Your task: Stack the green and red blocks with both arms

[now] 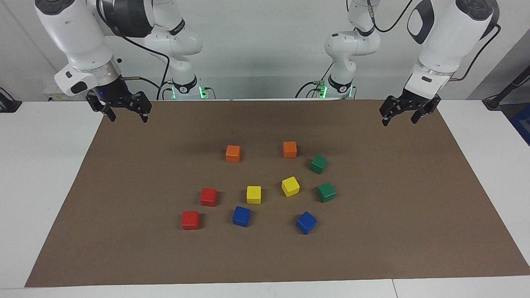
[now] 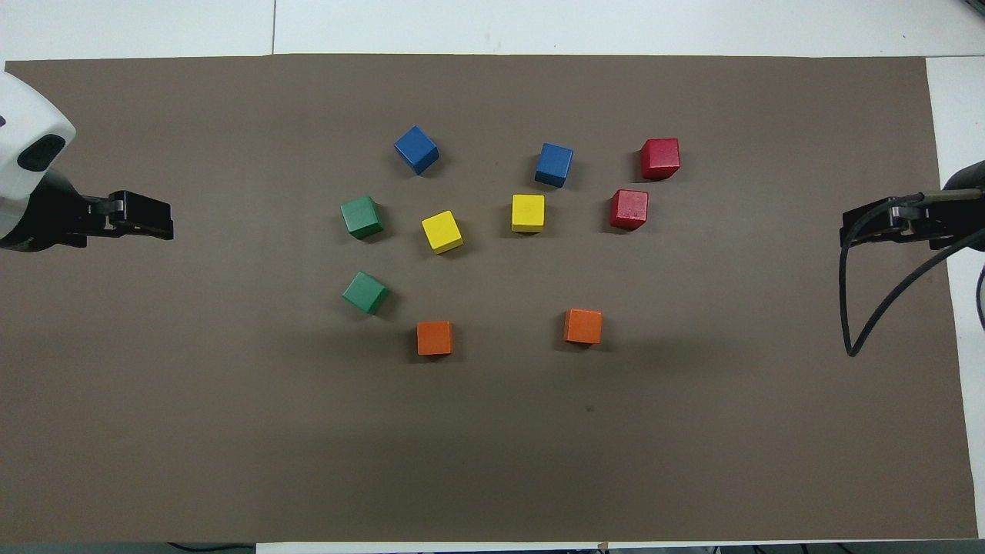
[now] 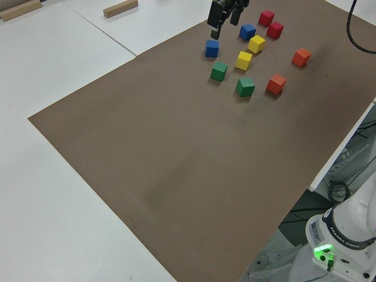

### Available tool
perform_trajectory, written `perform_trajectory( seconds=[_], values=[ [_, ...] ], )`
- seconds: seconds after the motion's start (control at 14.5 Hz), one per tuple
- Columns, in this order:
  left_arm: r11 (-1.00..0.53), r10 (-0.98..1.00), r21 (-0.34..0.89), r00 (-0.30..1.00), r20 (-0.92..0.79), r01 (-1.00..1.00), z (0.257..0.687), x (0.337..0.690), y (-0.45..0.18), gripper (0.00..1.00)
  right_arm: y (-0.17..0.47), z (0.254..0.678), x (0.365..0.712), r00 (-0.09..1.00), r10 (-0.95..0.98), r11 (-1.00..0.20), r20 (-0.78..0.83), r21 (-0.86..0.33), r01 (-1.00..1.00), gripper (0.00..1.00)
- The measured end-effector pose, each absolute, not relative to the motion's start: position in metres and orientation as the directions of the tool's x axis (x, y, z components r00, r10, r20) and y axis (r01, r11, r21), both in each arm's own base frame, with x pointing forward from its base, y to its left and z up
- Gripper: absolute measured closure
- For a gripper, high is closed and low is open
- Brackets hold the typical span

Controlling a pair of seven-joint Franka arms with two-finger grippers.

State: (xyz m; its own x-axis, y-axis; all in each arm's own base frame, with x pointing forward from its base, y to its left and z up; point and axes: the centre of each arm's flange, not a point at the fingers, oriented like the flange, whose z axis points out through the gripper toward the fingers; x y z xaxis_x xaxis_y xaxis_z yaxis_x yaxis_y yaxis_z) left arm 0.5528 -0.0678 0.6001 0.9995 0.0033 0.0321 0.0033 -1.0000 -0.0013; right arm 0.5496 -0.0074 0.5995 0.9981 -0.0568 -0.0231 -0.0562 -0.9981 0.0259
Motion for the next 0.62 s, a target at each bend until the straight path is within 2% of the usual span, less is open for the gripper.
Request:
perform_trajectory(
  seconds=[0.62],
  values=[
    [-1.000,0.031,-0.001,0.999,0.031,0.031,0.600,0.554,-0.052,0.00,-0.004,0.600,0.550,0.998,-0.051,-0.998,-0.023,0.026,-0.050,0.00]
  ],
)
